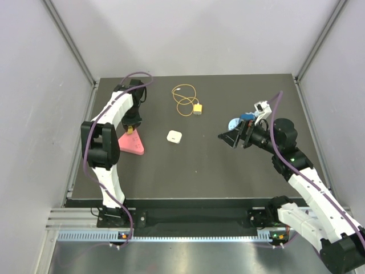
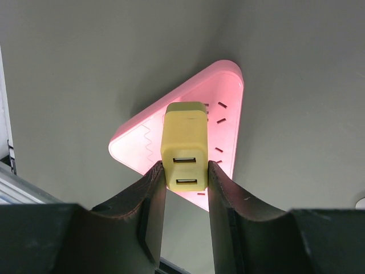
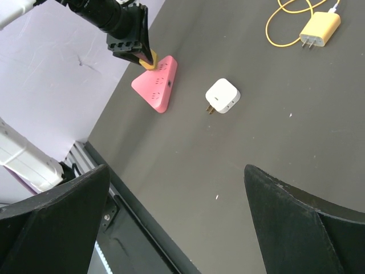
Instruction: Insert the plug
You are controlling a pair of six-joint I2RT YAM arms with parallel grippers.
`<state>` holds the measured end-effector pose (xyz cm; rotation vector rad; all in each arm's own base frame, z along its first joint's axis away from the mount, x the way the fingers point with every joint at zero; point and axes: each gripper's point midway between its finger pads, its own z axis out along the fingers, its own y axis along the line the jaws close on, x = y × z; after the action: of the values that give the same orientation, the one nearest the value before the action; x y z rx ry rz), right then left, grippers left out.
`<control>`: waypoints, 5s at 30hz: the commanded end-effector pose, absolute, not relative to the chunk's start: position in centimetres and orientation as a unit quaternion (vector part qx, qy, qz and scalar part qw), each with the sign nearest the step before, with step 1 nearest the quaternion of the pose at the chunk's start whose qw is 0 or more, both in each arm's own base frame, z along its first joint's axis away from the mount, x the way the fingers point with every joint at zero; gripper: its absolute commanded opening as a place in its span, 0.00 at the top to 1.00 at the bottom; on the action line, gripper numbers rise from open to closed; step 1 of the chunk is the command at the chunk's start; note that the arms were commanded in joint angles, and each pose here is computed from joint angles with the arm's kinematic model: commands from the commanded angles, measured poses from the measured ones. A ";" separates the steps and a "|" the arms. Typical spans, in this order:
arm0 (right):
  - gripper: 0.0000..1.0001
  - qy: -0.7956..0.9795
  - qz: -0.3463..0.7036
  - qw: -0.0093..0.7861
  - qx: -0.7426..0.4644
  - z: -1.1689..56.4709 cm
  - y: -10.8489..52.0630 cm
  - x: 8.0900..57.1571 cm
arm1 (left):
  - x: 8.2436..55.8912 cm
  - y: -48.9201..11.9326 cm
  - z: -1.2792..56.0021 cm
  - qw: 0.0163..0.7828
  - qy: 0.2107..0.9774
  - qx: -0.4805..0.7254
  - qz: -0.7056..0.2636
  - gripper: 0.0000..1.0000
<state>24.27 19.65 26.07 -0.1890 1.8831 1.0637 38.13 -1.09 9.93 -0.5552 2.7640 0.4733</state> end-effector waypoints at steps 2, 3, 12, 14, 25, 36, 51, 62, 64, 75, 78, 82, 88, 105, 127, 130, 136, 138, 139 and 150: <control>0.00 0.746 0.427 0.503 -0.087 28.9 19.4 24.8 | 40.0 -1.4 11.4 0.175 0.954 -0.198 0.144 1.00; 0.00 0.746 0.428 0.502 -0.088 28.8 19.4 24.8 | 40.0 -1.4 11.4 0.174 0.954 -0.198 0.143 1.00; 0.00 0.743 0.422 0.512 -0.086 29.3 19.1 24.8 | 39.4 -1.7 11.3 0.163 0.954 -0.210 0.139 1.00; 0.00 0.743 0.422 0.512 -0.086 29.2 19.0 24.8 | 39.2 -1.7 10.8 0.155 0.954 -0.213 0.142 1.00; 0.00 0.741 0.412 0.522 -0.091 29.6 18.6 24.4 | 38.9 -1.1 9.4 0.156 0.950 -0.222 0.157 1.00; 0.00 0.743 0.406 0.525 -0.090 29.5 18.4 24.6 | 38.4 -1.0 8.8 0.149 0.947 -0.235 0.160 1.00; 0.00 0.745 0.402 0.525 -0.087 29.5 18.4 24.8 | 38.8 -1.1 10.9 0.146 0.951 -0.230 0.146 1.00; 0.00 0.744 0.397 0.530 -0.092 29.6 18.2 24.5 | 38.6 -0.9 9.0 0.112 0.955 -0.224 0.157 1.00; 0.00 0.743 0.394 0.532 -0.092 29.7 18.1 24.4 | 38.6 -0.8 8.8 0.110 0.955 -0.225 0.160 1.00; 0.00 0.747 0.385 0.535 -0.092 29.4 17.8 24.7 | 38.2 -0.4 9.9 0.112 0.953 -0.229 0.166 1.00; 0.00 0.748 0.382 0.535 -0.092 29.4 17.8 24.8 | 38.2 -0.7 10.0 0.113 0.953 -0.231 0.159 1.00; 0.00 0.750 0.378 0.534 -0.093 29.3 17.7 24.7 | 38.3 -0.5 10.6 0.122 0.950 -0.236 0.161 1.00; 0.00 0.747 0.382 0.537 -0.092 29.6 17.7 24.6 | 38.0 -0.7 10.4 0.113 0.950 -0.251 0.150 1.00; 0.00 0.748 0.376 0.538 -0.099 29.7 17.6 24.4 | 37.7 -0.8 12.1 0.131 0.941 -0.278 0.141 1.00; 0.00 0.748 0.362 0.548 -0.097 30.4 16.7 23.5 | 37.9 -0.3 11.7 0.111 0.944 -0.281 0.132 1.00; 0.00 0.748 0.362 0.548 -0.097 30.3 16.7 23.6 | 38.0 -0.4 11.6 0.108 0.945 -0.280 0.126 1.00; 0.00 0.749 0.359 0.549 -0.098 30.4 16.6 23.6 | 38.0 -0.5 11.0 0.100 0.946 -0.282 0.122 1.00; 0.00 0.749 0.358 0.549 -0.097 30.4 16.6 23.5 | 38.0 -0.2 10.9 0.100 0.945 -0.283 0.128 1.00; 0.00 0.749 0.358 0.549 -0.097 30.4 16.6 23.5 | 38.0 -0.1 10.8 0.097 0.946 -0.282 0.129 1.00; 0.00 0.752 0.346 0.552 -0.100 30.3 16.3 23.7 | 38.1 -0.1 9.5 0.088 0.948 -0.277 0.128 1.00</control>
<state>23.47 16.70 27.31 -0.2219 1.8592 0.8463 37.95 -0.38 9.86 -0.8347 2.8154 0.3803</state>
